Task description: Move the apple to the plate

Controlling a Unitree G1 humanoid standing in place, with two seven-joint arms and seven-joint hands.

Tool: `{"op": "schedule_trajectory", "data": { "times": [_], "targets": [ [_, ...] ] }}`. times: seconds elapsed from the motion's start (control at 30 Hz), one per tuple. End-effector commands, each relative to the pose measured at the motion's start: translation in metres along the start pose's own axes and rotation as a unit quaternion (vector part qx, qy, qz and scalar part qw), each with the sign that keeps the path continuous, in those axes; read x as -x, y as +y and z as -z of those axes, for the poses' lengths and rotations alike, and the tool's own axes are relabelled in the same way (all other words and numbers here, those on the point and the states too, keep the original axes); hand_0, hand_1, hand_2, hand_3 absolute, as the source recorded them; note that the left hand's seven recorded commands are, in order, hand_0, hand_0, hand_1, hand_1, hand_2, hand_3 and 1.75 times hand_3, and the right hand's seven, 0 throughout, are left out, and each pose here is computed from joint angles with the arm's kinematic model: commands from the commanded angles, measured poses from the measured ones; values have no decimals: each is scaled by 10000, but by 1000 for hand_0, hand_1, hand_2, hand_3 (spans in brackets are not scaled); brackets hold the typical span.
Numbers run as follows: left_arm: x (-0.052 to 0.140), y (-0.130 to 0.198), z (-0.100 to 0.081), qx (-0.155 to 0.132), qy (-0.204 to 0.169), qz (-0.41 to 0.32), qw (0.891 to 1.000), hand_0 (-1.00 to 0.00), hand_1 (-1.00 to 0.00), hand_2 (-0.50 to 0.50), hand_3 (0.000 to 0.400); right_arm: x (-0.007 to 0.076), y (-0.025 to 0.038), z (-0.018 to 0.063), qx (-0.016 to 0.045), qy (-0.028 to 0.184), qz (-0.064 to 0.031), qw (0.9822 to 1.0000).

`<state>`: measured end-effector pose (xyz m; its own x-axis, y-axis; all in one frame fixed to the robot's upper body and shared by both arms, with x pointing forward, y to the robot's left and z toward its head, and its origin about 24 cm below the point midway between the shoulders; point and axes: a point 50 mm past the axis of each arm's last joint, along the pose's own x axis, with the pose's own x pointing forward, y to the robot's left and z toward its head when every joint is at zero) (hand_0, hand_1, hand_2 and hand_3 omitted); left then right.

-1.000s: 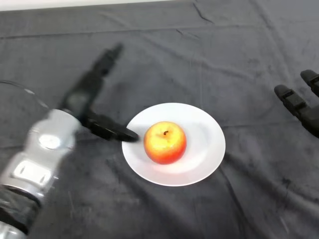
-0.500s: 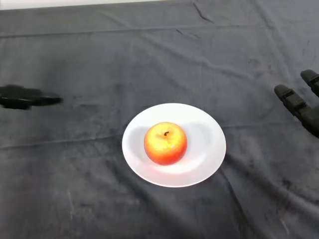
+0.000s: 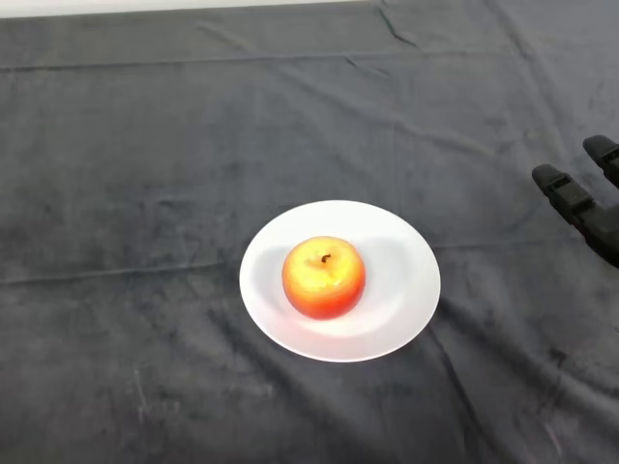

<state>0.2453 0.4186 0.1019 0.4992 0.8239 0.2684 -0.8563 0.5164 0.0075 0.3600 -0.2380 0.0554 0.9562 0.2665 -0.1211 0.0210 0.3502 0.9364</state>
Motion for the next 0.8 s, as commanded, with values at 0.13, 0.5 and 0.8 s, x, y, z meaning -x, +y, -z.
{"op": "schedule_trajectory", "data": {
  "times": [0.13,0.5,0.8],
  "targets": [
    [-140,370,-92,-14,-164,-765,9969,0,0,0,0,-7,138,-169,120,-233,-207,9994],
    [-148,447,-47,302,17,-1315,9909,0,0,0,0,-7,139,-171,105,-231,-213,9995],
    [-153,427,-42,382,45,-1352,9901,0,0,0,0,-7,139,-172,98,-229,-217,9995]
  ]
}}
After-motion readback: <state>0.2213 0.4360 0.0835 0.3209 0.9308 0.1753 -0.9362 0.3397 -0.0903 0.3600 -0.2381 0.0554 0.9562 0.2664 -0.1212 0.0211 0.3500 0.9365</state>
